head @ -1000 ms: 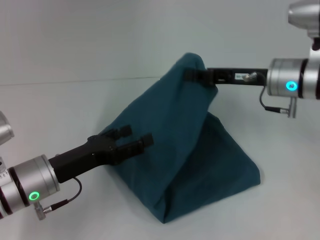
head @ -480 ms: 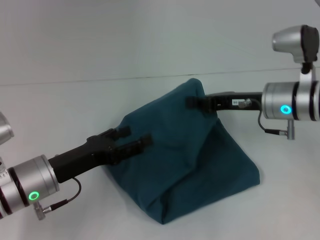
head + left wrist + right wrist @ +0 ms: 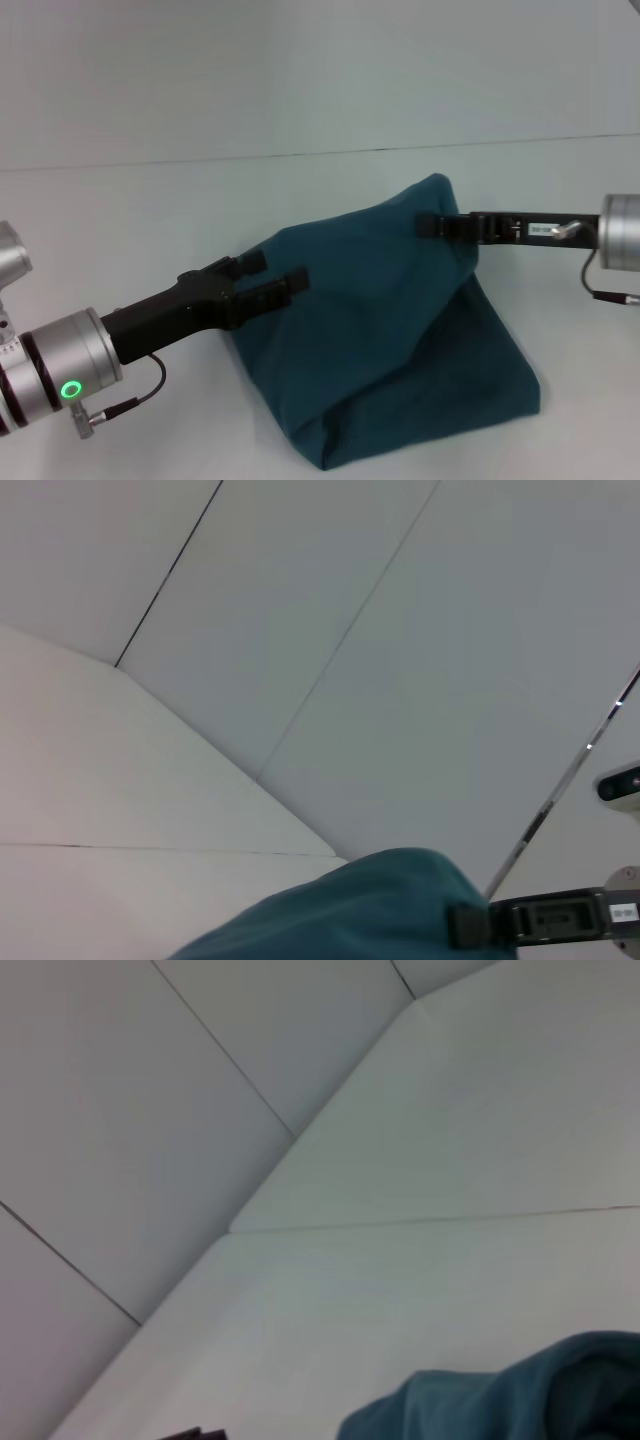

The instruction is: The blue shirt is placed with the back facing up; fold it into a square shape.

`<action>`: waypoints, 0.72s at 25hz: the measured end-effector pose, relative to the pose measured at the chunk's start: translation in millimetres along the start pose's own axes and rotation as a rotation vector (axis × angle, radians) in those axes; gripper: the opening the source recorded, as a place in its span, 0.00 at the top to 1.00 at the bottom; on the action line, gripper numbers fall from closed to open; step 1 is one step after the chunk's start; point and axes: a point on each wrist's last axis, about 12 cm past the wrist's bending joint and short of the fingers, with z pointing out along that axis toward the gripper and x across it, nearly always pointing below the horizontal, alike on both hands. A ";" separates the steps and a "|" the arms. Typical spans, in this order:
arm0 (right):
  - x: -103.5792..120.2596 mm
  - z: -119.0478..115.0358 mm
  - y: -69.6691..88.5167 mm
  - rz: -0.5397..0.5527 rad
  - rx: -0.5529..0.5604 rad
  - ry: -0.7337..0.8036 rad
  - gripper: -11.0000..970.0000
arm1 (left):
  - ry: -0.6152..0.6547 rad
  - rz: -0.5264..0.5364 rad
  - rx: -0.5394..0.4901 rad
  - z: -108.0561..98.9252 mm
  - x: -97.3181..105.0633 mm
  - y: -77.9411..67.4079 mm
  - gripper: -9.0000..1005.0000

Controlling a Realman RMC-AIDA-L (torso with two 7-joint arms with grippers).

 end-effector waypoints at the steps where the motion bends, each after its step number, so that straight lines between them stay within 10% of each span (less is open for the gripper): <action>1: -0.5 -3.9 0.2 0.007 -0.013 -0.005 0.88 | 0.000 -0.003 0.000 0.1 0.1 -0.1 0.11; 18: -13.3 -28.9 23.8 -0.002 -0.222 -0.009 0.88 | 0.002 -0.011 -0.012 0.3 0.4 1.3 0.12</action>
